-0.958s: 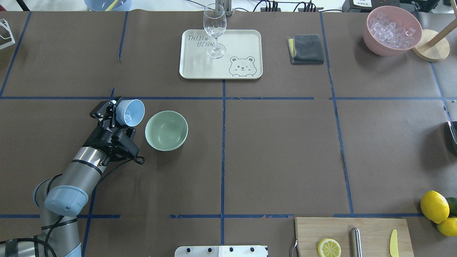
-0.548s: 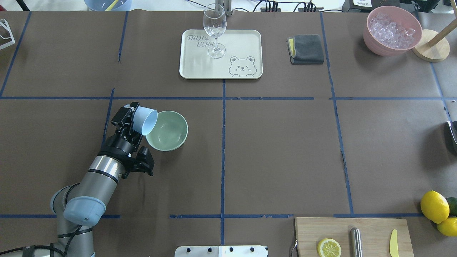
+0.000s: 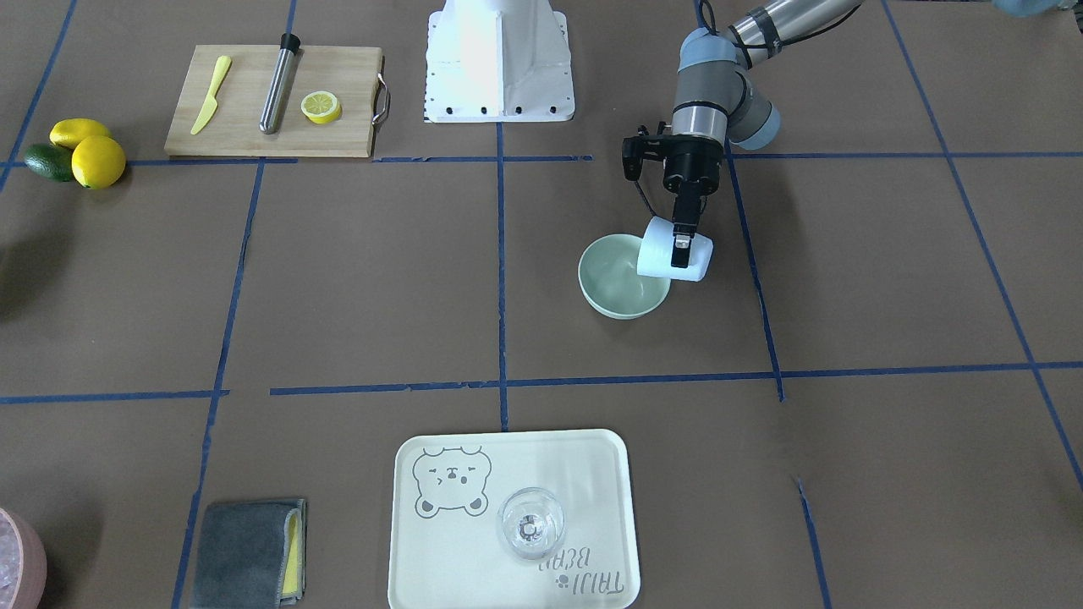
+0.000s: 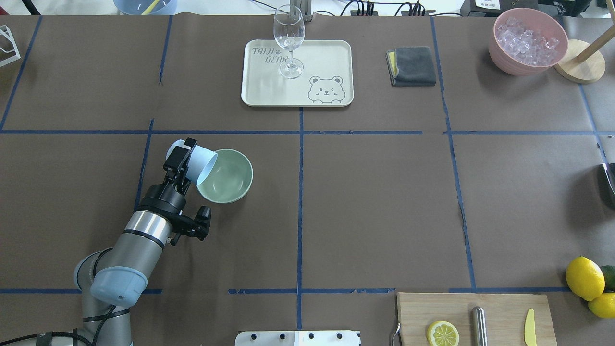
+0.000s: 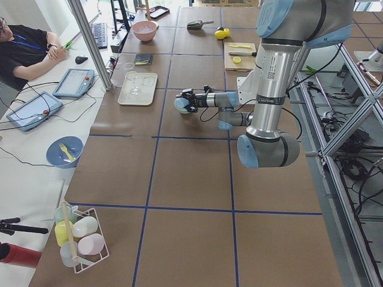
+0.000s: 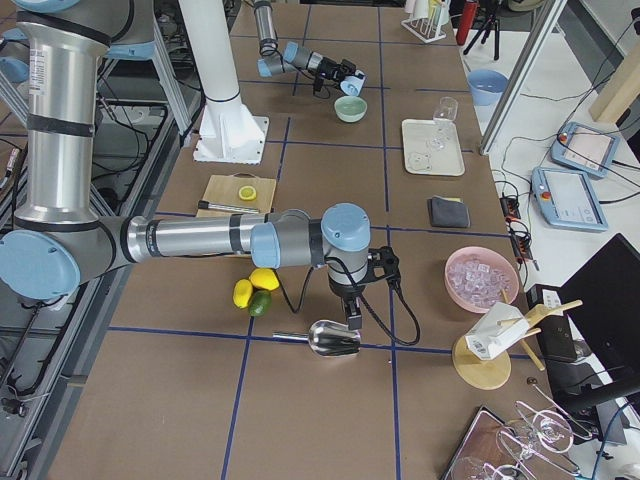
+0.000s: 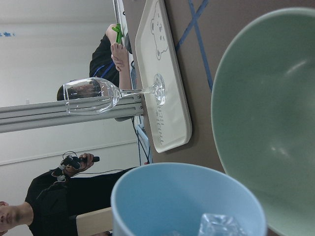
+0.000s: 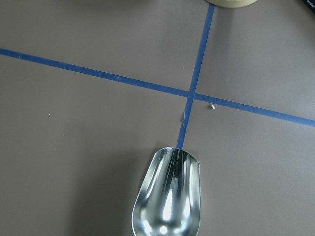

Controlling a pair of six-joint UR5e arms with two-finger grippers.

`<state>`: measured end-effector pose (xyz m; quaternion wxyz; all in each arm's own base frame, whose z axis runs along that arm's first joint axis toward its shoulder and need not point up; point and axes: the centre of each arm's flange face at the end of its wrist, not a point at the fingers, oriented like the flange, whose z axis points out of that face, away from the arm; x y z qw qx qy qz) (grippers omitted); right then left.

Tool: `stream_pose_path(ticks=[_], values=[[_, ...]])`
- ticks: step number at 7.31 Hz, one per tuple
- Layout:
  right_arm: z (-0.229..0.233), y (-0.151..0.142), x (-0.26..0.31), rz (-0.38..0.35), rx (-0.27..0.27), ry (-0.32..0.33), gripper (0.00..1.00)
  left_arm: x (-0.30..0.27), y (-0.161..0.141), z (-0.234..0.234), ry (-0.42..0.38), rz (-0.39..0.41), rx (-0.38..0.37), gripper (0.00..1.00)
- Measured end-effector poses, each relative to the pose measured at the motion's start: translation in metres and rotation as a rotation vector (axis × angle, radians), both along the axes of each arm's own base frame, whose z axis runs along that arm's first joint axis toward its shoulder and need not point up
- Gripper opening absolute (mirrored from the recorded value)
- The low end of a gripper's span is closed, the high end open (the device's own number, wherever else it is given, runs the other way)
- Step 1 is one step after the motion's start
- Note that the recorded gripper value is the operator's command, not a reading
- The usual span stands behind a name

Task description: Pour ice into bowl

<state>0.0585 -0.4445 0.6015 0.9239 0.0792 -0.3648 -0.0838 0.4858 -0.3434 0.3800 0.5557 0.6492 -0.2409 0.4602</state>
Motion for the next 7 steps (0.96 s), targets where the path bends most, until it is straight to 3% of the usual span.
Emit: stream_pose_path(ticks=[3,7], values=[[0.0002,-0.0003,0.0001,0.0,0.001,0.001,1.0,0.0011,-0.001,-0.0035,-0.103,0.003,0.04,0.0],[-0.0001,-0.0004,0.0,0.001,0.002,0.0,1.0,0.0017,-0.0013,-0.0029,-0.115,0.003,0.043,0.0]])
